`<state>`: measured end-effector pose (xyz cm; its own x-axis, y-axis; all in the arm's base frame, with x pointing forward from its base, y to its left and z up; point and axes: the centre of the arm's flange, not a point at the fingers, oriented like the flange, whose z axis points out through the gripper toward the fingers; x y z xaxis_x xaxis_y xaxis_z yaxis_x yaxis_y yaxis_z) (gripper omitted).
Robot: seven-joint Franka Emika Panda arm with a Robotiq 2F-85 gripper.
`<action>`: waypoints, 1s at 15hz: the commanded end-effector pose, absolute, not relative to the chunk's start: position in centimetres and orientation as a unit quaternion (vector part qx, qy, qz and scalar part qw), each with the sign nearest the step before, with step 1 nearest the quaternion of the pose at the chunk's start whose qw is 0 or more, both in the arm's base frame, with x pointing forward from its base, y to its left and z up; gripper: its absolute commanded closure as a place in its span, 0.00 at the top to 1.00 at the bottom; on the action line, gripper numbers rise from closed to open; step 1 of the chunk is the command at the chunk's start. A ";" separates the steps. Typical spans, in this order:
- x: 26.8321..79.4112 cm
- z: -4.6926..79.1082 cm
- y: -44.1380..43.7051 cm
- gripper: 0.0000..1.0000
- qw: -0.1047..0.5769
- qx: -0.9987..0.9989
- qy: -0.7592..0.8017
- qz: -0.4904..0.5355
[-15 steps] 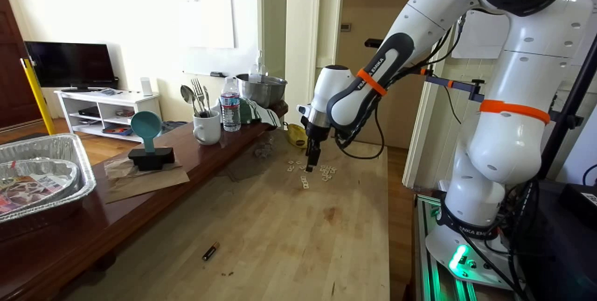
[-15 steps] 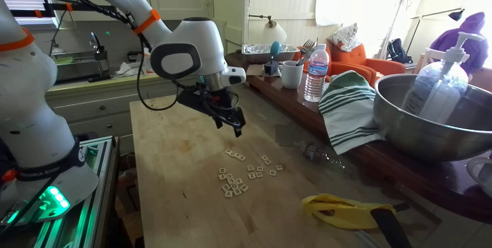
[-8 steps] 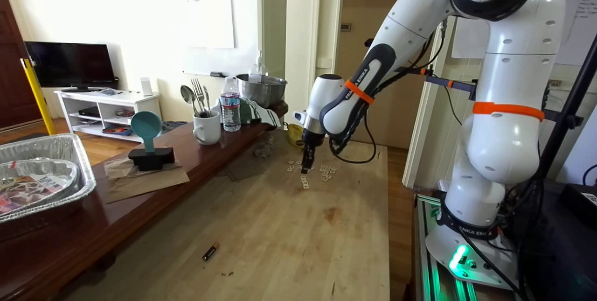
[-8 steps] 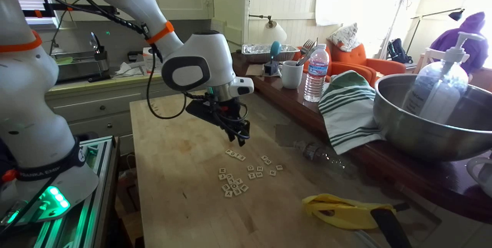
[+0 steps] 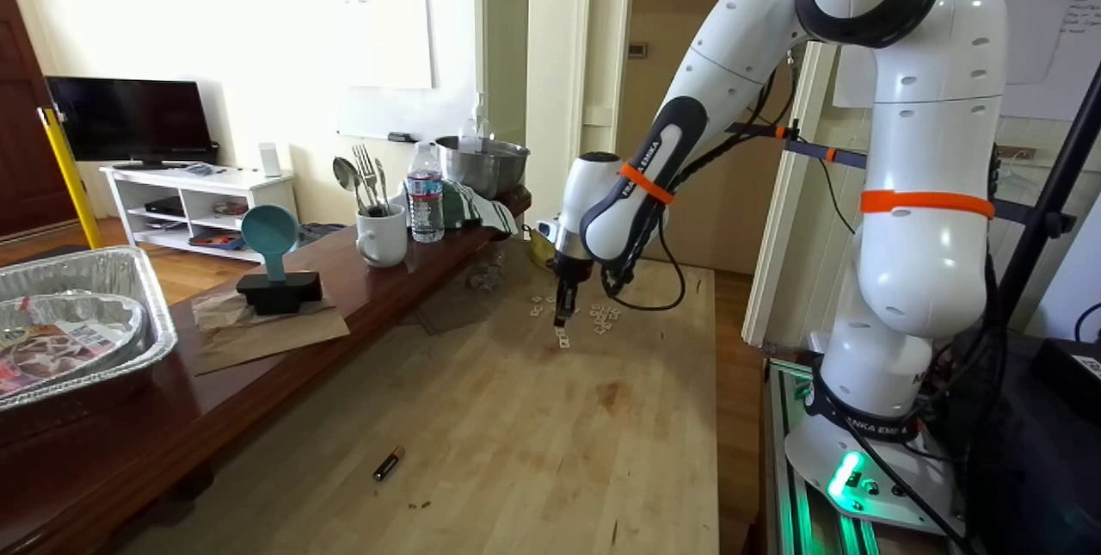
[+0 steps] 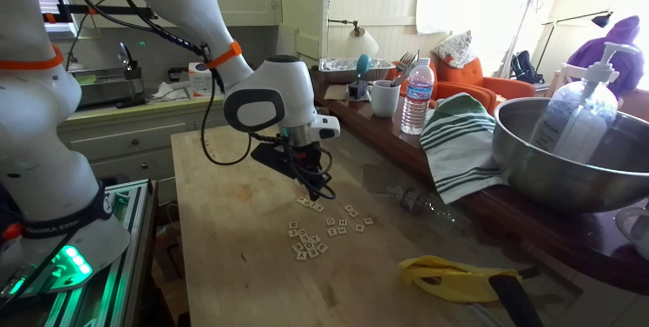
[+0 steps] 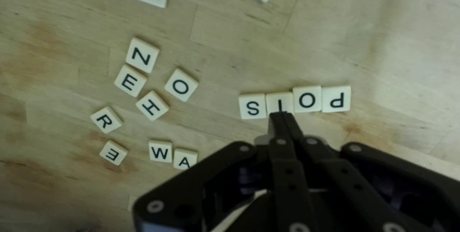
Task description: Arrange the words to form poots
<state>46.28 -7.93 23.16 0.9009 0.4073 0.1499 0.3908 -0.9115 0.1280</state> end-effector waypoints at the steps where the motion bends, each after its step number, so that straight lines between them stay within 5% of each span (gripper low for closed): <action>1: 46.9 21.9 -8.7 0.00 0.044 0.973 0.210 0.087; 15: 47.3 20.6 -9.8 0.00 0.038 0.973 0.211 0.086</action>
<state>46.84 -8.93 21.65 0.9004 0.4129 0.1374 0.4006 -0.9098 0.1088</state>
